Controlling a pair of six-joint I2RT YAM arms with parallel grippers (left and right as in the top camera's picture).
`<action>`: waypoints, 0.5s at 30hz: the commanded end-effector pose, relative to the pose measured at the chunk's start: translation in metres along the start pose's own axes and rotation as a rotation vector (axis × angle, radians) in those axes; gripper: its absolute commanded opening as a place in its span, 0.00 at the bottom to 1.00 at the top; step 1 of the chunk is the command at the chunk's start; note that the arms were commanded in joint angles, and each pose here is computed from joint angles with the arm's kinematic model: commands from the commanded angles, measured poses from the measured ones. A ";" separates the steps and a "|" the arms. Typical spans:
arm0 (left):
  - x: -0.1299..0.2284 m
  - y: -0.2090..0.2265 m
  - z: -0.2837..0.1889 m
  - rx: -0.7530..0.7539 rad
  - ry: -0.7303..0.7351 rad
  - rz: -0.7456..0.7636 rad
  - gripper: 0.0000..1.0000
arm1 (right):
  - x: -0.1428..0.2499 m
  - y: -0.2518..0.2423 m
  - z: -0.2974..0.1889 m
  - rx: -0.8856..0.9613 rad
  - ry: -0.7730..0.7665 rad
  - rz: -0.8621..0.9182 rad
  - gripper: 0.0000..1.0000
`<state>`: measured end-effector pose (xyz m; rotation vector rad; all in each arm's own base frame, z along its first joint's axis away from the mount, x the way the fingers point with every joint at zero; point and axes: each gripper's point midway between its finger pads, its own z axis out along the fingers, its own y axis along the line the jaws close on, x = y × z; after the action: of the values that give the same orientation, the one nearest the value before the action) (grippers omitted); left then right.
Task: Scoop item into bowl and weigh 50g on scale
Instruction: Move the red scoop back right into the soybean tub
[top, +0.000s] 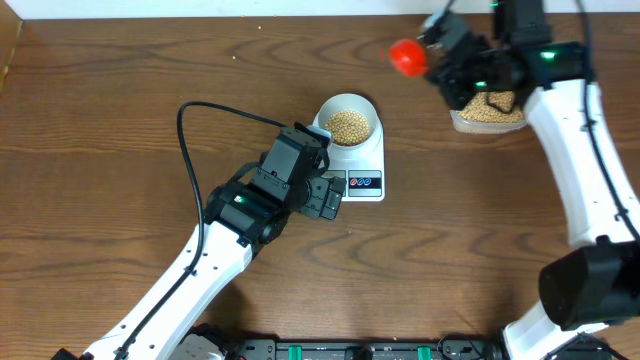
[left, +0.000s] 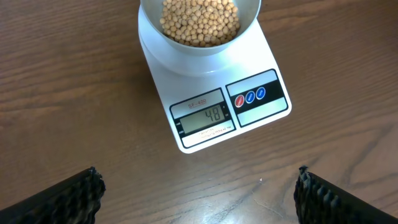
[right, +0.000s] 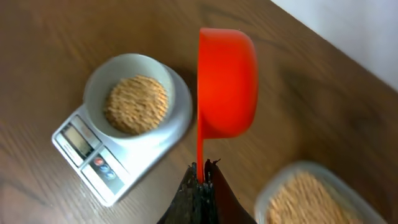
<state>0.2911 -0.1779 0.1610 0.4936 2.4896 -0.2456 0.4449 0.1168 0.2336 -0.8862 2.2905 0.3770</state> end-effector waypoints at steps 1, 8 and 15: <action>-0.002 0.000 -0.001 -0.001 -0.006 0.010 1.00 | 0.011 -0.025 -0.023 0.039 -0.006 0.143 0.01; -0.002 0.000 -0.001 -0.001 -0.005 0.010 1.00 | 0.065 -0.077 -0.051 0.133 0.071 0.336 0.01; -0.002 0.000 -0.001 -0.001 -0.006 0.010 1.00 | 0.106 -0.104 -0.042 0.170 0.163 0.474 0.01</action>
<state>0.2911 -0.1779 0.1610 0.4936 2.4896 -0.2456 0.4318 -0.0212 0.2110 -0.3752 2.5687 0.3041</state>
